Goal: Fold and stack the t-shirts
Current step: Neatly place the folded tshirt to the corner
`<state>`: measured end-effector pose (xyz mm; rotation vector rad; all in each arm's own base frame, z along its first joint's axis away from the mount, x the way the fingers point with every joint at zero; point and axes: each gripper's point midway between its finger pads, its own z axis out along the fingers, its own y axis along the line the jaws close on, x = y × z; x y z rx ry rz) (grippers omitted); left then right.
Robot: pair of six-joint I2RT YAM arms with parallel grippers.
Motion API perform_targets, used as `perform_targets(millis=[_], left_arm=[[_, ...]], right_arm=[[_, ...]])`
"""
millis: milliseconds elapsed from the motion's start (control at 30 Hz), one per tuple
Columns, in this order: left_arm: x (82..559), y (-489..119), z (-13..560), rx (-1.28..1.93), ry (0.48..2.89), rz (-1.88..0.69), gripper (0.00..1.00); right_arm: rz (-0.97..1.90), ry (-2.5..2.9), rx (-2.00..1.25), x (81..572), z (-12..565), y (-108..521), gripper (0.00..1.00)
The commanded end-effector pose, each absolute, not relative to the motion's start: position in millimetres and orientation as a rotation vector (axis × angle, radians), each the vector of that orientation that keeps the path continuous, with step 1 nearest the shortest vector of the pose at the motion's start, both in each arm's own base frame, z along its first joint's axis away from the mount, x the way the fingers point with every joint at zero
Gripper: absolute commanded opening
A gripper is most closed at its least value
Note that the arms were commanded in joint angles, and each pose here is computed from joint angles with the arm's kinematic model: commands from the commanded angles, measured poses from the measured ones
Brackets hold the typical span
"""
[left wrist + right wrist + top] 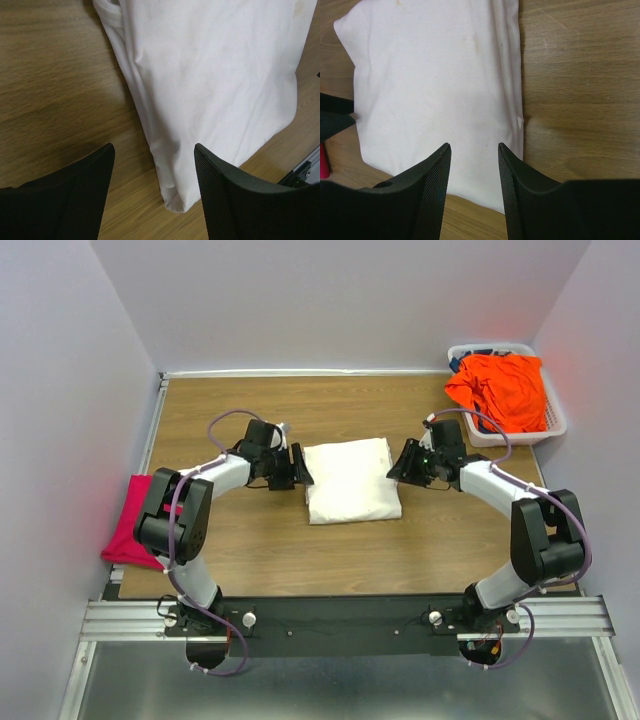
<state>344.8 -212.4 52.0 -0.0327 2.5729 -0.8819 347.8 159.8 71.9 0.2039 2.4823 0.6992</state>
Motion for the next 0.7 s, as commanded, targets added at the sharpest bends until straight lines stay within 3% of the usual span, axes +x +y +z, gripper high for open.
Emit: perform_targets(millis=[0, 467, 567, 667], left_arm=[[344.3, -216.4, 48.0, -0.021, 2.558, -0.930, 0.73], [344.4, -236.4, 15.2, -0.034, 2.634, -0.926, 0.72], [341.0, -237.8, 8.4, -0.058, 2.661, -0.899, 0.68], [341.2, -243.4, 9.0, -0.086, 2.656, -0.892, 0.56]], right_arm=[[0.670, 2.486, 0.171, 347.2, 71.9, 158.7, 0.50], [0.655, 2.494, 0.180, 347.5, 67.8, 157.0, 0.50], [0.658, 2.491, 0.182, 348.7, 68.6, 157.1, 0.50], [0.660, 2.498, 0.187, 347.2, 66.3, 157.7, 0.50]])
